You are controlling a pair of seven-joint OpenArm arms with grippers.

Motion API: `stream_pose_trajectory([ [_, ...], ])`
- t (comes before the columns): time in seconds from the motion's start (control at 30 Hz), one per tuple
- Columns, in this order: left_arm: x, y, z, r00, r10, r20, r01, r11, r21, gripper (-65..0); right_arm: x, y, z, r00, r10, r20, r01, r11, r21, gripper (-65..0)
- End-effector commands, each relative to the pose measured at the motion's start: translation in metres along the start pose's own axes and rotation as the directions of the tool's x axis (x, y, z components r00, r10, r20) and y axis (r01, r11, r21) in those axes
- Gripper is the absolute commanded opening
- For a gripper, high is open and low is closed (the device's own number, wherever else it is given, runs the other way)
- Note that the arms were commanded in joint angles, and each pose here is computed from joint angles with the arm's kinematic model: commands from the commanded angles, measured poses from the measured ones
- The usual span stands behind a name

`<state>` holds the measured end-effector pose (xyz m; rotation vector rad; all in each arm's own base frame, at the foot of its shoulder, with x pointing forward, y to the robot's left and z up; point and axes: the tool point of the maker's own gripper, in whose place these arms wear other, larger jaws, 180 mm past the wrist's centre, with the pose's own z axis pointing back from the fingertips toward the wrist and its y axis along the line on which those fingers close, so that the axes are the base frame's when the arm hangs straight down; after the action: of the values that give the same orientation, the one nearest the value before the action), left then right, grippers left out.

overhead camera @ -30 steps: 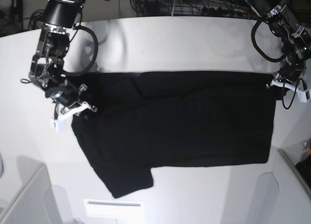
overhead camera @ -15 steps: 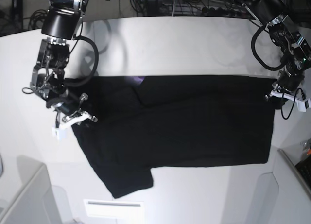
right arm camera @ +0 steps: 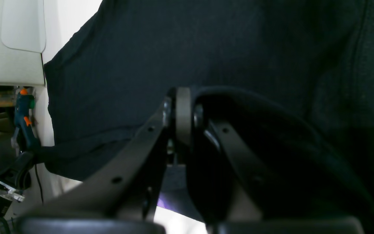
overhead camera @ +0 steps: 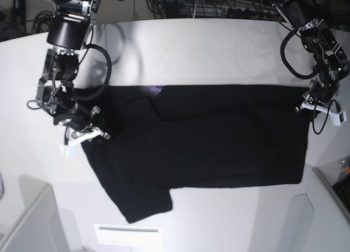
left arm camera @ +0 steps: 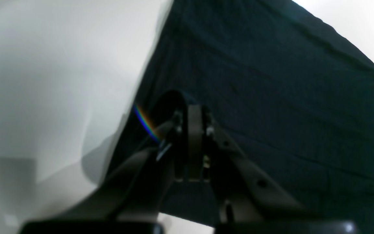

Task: Fold the T-shirt properly
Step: 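Open both grippers, releasing the shoulders, and raise them, then grasp the shirt's collar-edge corners again with both grippers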

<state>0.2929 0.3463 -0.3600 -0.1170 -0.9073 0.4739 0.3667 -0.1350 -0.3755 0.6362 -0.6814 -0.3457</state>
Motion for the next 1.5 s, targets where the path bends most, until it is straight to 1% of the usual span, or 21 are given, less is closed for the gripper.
stream_pose_trajectory([
  [0.0, 0.020, -0.003, 0.003, 0.998, -0.016, 0.057, 0.017, 1.000, -0.012, -65.0, 0.023, 0.012, 0.003, 0.998, 0.020, 0.058, -0.022, 0.999, 0.032, -65.0],
  [0.1, 0.026, -0.007, 0.001, 0.997, -0.012, 0.071, 0.014, 1.000, -0.021, -65.0, 0.025, 0.013, 0.001, 0.998, 0.016, 0.057, -0.018, 0.999, 0.035, -65.0],
  [0.5, 0.025, -0.006, -0.002, 0.998, -0.002, 0.063, 0.004, 1.000, -0.022, -65.0, 0.027, 0.015, 0.000, 0.998, 0.020, 0.056, -0.022, 0.999, 0.038, -65.0],
  [0.53, 0.025, -0.005, -0.001, 0.998, -0.001, 0.063, 0.002, 1.000, -0.020, -65.0, 0.027, 0.015, 0.001, 0.998, 0.018, 0.056, -0.020, 0.999, 0.037, -59.6],
  [0.6, 0.025, -0.004, -0.001, 0.998, 0.001, 0.065, 0.000, 1.000, -0.018, -65.0, 0.027, 0.013, 0.003, 0.998, 0.016, 0.061, -0.018, 0.999, 0.035, -46.7],
  [0.63, 0.026, -0.004, -0.001, 0.998, 0.001, 0.067, 0.000, 1.000, -0.017, -63.2, 0.026, 0.013, 0.003, 0.998, 0.014, 0.062, -0.016, 0.999, 0.037, -42.6],
  [0.67, 0.027, -0.004, 0.000, 0.998, -0.001, 0.069, 0.002, 1.000, -0.018, -57.1, 0.028, 0.015, 0.005, 0.997, 0.020, 0.073, -0.023, 0.999, 0.038, -38.9],
  [0.7, 0.028, -0.004, 0.000, 0.997, -0.001, 0.072, 0.003, 1.000, -0.017, -49.7, 0.029, 0.015, 0.007, 0.997, 0.024, 0.080, -0.027, 0.999, 0.038, -36.3],
  [0.8, 0.029, -0.005, 0.000, 0.997, -0.001, 0.077, 0.002, 1.000, -0.020, -29.8, 0.033, 0.021, 0.014, 0.993, 0.045, 0.107, -0.049, 0.998, 0.043, -36.0],
  [0.83, 0.031, -0.006, 0.001, 0.997, -0.002, 0.081, 0.004, 1.000, -0.021, -24.7, 0.032, 0.021, 0.018, 0.992, 0.052, 0.115, -0.057, 0.998, 0.039, -36.0],
  [0.87, 0.033, -0.007, 0.002, 0.996, -0.005, 0.088, 0.007, 1.000, -0.024, -19.9, 0.033, 0.019, 0.025, 0.990, 0.052, 0.134, -0.057, 0.998, 0.034, -36.0],
  [0.97, 0.043, -0.013, 0.011, 0.992, -0.033, 0.124, 0.036, 0.999, -0.026, -10.7, 0.040, 0.016, 0.051, 0.976, 0.065, 0.209, -0.069, 0.998, 0.011, -36.0],
  [1.07, 0.048, 0.006, 0.035, 0.985, -0.037, 0.170, 0.033, 0.999, 0.030, -7.2, 0.035, 0.013, 0.081, 0.959, 0.074, 0.273, -0.071, 0.997, -0.021, -36.0],
  [1.13, 0.039, 0.020, 0.048, 0.983, -0.002, 0.183, -0.010, 0.998, 0.065, -7.4, 0.024, 0.008, 0.101, 0.951, 0.073, 0.300, -0.060, 0.997, -0.051, -36.0],
  [1.2, 0.021, 0.037, 0.057, 0.985, 0.036, 0.169, -0.055, 0.993, 0.104, -7.6, 0.009, 0.000, 0.120, 0.946, 0.059, 0.318, -0.032, 0.996, -0.088, -36.0],
  [1.27, 0.003, 0.046, 0.061, 0.990, 0.051, 0.132, -0.068, 0.990, 0.127, -7.6, -0.012, -0.016, 0.129, 0.948, -0.021, 0.319, 0.063, 0.991, -0.121, -36.0],
  [1.33, -0.017, 0.049, 0.060, 0.995, 0.056, 0.083, -0.066, 0.989, 0.132, -7.7, -0.031, -0.033, 0.133, 0.941, -0.121, 0.316, 0.177, 0.972, -0.155, -35.1],
  [1.4, -0.031, 0.055, 0.057, 0.996, 0.079, 0.049, -0.085, 0.987, 0.138, -7.7, -0.048, -0.045, 0.130, 0.941, -0.181, 0.287, 0.238, 0.955, -0.177, -35.0],
  [1.47, -0.044, 0.061, 0.052, 0.994, 0.112, 0.019, -0.113, 0.983, 0.145, -7.7, -0.060, -0.054, 0.125, 0.941, -0.215, 0.260, 0.268, 0.945, -0.186, -33.2],
])
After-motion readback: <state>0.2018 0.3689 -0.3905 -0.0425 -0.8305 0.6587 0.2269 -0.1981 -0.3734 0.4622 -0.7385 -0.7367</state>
